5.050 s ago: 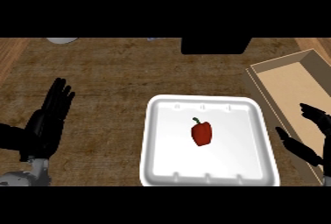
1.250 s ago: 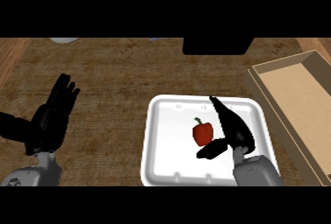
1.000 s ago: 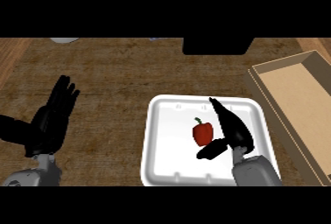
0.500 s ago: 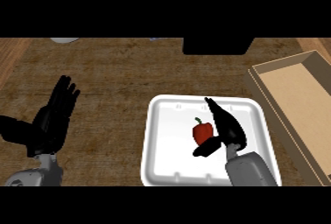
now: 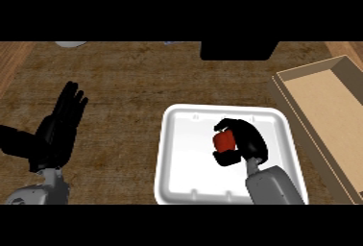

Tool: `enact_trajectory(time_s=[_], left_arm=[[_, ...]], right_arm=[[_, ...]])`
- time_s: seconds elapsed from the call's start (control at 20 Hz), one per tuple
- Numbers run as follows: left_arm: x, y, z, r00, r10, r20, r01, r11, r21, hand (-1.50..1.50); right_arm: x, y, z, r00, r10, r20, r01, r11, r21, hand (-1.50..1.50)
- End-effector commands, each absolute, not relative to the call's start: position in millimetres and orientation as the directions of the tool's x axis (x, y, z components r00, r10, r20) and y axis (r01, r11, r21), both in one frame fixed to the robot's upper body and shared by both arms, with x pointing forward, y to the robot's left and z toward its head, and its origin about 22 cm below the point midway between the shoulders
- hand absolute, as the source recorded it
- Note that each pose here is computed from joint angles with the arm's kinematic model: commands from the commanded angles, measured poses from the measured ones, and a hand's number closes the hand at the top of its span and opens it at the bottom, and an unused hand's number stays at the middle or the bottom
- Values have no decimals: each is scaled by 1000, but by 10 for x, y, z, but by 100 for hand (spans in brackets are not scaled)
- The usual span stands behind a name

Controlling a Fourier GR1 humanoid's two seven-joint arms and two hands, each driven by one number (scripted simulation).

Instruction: Pick the bell pepper from the tray and place it in the cardboard box

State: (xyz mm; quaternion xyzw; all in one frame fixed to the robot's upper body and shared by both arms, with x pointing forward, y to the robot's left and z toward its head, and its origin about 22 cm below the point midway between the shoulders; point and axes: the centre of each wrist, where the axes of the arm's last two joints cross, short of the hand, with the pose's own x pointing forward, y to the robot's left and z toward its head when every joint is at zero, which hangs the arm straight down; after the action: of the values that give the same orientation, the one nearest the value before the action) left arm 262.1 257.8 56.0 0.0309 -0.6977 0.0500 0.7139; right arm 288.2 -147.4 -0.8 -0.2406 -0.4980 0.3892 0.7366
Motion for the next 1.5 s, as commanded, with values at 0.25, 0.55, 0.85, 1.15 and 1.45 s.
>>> enact_trajectory(time_s=[0.25, 0.55, 0.85, 1.15, 1.45], left_arm=[[2479, 2656, 364, 21, 40, 999, -127, 991, -37, 0], [2617, 2571, 510, 30, 14, 999, -116, 993, -11, 0], [2675, 2606, 550, 35, 25, 999, -121, 992, -21, 0], [2713, 2696, 526, 27, 21, 999, -109, 994, -18, 0], [2623, 2490, 586, 16, 22, 1000, -112, 993, -20, 0]], right_arm=[[2834, -1511, 169, 118, 846, 519, -240, 532, -812, 150], [2563, -924, 210, -144, 922, 359, -235, 320, -918, 150], [2141, -441, 450, -331, 917, 222, -118, 194, -974, 150], [1809, -504, 1059, -415, 895, 166, -46, 162, -986, 150], [1719, -673, 1471, -256, 885, 389, 149, 434, -889, 150]])
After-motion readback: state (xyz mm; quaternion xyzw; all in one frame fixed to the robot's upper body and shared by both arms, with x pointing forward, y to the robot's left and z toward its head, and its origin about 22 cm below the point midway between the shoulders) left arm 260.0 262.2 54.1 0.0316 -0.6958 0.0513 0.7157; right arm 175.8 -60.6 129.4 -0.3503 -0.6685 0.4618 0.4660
